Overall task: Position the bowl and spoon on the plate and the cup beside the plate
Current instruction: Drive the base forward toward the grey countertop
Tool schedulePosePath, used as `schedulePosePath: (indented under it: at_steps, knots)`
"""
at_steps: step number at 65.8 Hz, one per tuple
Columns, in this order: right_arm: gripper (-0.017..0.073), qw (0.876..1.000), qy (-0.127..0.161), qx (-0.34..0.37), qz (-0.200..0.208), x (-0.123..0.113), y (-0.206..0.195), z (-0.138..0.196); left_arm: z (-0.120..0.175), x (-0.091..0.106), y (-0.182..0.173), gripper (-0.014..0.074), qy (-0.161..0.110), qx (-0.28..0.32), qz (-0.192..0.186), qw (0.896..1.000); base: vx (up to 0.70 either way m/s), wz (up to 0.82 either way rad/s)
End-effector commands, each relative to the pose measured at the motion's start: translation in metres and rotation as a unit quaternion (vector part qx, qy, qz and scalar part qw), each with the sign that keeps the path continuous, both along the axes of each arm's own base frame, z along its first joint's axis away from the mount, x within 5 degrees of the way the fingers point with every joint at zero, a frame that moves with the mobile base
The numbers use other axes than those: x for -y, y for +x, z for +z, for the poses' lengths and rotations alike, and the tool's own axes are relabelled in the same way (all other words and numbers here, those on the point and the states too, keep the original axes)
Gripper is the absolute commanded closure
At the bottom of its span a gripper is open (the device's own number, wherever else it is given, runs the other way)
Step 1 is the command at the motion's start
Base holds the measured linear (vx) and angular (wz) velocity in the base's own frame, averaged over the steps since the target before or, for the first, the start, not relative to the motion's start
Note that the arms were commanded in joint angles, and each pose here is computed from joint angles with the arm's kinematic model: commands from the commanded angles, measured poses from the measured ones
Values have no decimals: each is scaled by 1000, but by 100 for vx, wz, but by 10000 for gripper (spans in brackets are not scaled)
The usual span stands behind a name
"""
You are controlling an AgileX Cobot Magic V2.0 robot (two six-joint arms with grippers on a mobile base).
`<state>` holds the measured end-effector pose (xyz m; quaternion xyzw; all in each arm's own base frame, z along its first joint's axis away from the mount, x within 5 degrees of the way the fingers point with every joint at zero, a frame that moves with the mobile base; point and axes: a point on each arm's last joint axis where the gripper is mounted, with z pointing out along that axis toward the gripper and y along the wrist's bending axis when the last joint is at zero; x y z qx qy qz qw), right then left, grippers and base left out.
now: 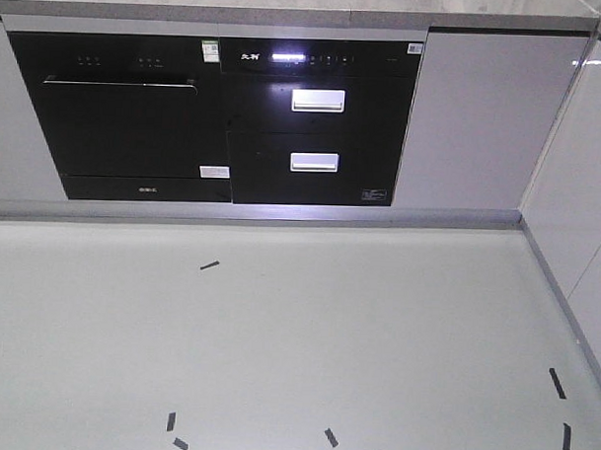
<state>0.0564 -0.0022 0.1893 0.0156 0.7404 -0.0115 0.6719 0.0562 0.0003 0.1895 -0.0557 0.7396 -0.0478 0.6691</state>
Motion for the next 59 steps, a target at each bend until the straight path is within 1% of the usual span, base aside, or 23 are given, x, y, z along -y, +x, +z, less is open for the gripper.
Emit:
schedulePosePath:
  at_steps: [1, 59]
  knots:
    - [564, 999, -7, 34, 1, 0, 0, 2, -3, 0, 0, 599, -5, 28, 0, 1000, 8, -1]
    - [564, 999, -7, 34, 1, 0, 0, 2, -3, 0, 0, 599, -5, 28, 0, 1000, 9, -2]
